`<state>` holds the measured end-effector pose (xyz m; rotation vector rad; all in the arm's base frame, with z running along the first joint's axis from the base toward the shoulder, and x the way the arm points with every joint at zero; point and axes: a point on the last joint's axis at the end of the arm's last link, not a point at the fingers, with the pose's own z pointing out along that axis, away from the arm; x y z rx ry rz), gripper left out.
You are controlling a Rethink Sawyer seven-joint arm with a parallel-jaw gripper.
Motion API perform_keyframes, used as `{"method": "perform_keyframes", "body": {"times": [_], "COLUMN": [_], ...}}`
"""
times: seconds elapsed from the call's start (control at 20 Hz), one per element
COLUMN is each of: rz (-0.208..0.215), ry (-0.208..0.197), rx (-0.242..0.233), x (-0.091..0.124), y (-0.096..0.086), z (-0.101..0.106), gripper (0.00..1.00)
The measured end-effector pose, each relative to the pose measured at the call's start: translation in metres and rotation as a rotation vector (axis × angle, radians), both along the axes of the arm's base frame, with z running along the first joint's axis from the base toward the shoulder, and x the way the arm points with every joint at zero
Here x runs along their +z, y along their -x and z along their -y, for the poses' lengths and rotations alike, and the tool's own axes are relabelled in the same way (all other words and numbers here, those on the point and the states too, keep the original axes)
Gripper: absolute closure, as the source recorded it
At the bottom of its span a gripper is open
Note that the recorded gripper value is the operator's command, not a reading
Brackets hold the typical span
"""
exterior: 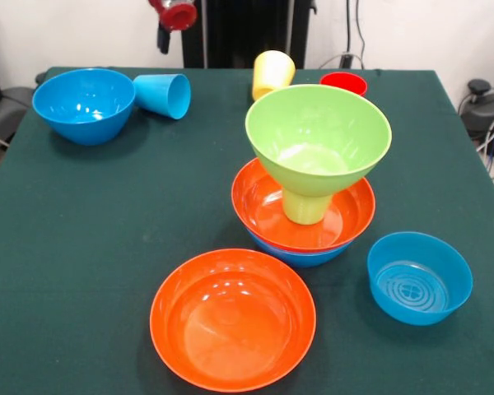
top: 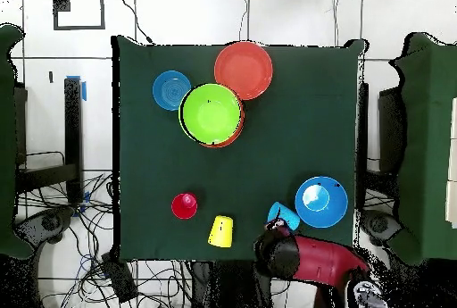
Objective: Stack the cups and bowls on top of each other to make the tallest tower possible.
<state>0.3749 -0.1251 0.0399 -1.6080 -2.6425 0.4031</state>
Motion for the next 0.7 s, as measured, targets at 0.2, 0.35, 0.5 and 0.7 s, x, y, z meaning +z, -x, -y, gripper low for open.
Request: {"method": "perform_keyframes", "body": {"times": [0.2,0.35,0.5,0.7], "rz": [-0.108,-0.221,-0.300,-0.351], "ry": [0.071,0.173,0.272,0.363], "rx": [0.110,0.225,0.313,0.369], "x": [0.008,0.018,0.027,0.033], "y": [0.005,0.007,0.007,0.005], "z": [-0.031,-0.057,-0.073,-0.078], "gripper": [1.00,1.00,1.00,1.00]}}
